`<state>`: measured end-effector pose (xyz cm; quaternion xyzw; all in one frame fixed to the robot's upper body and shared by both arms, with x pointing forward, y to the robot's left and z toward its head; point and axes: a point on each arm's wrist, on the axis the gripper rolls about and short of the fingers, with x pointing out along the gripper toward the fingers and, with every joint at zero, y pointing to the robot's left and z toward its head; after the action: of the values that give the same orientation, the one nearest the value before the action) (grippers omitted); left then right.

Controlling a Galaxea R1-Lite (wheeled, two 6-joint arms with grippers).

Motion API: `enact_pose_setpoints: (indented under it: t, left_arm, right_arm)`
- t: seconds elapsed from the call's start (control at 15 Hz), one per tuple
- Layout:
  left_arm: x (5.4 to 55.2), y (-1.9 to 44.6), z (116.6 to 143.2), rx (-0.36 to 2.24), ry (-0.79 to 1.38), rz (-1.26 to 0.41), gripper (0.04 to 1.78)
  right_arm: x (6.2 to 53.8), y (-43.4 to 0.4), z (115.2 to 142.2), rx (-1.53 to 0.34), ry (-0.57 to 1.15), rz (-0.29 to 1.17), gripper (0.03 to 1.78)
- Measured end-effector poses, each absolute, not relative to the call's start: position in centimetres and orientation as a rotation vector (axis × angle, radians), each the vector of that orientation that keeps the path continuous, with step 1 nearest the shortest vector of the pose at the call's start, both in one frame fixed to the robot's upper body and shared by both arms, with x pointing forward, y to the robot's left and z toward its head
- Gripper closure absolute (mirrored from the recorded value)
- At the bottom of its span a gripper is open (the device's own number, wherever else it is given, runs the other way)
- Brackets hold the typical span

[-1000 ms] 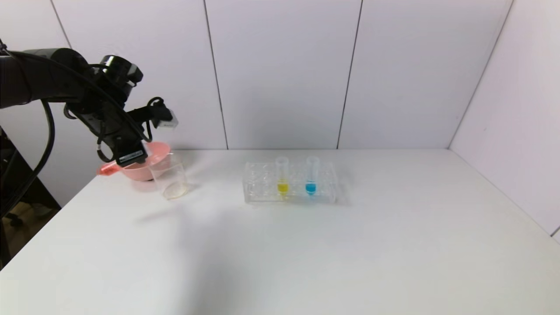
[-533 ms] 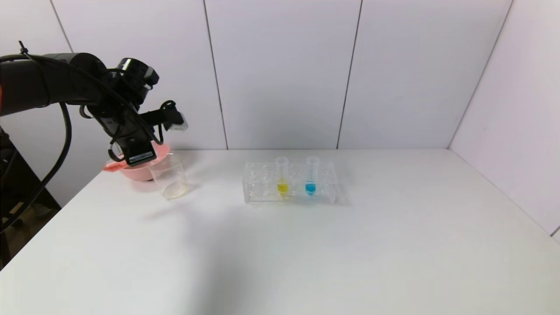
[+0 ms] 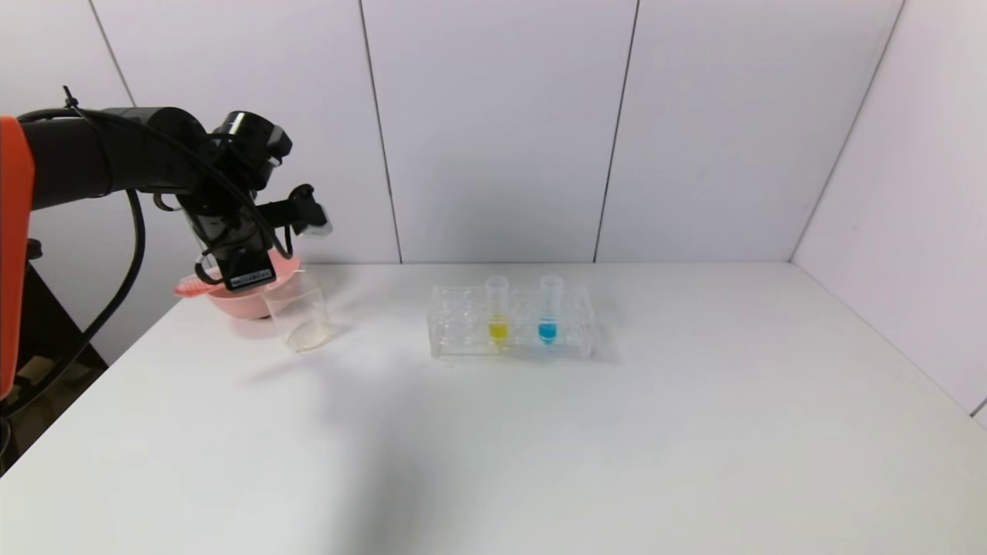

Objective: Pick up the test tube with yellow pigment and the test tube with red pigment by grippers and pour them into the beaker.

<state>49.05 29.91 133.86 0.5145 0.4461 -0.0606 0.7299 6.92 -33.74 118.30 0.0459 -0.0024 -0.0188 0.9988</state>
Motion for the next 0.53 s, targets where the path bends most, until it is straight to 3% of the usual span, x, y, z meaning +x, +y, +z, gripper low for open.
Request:
enact_pose_setpoints:
  t: [0.53]
  left_arm:
    - [49.8, 28.8, 132.2, 1.239, 1.053, -0.080, 1.39]
  right_arm:
    - [6.9, -33.7, 118.3, 0.091, -0.005, -0.038, 0.10]
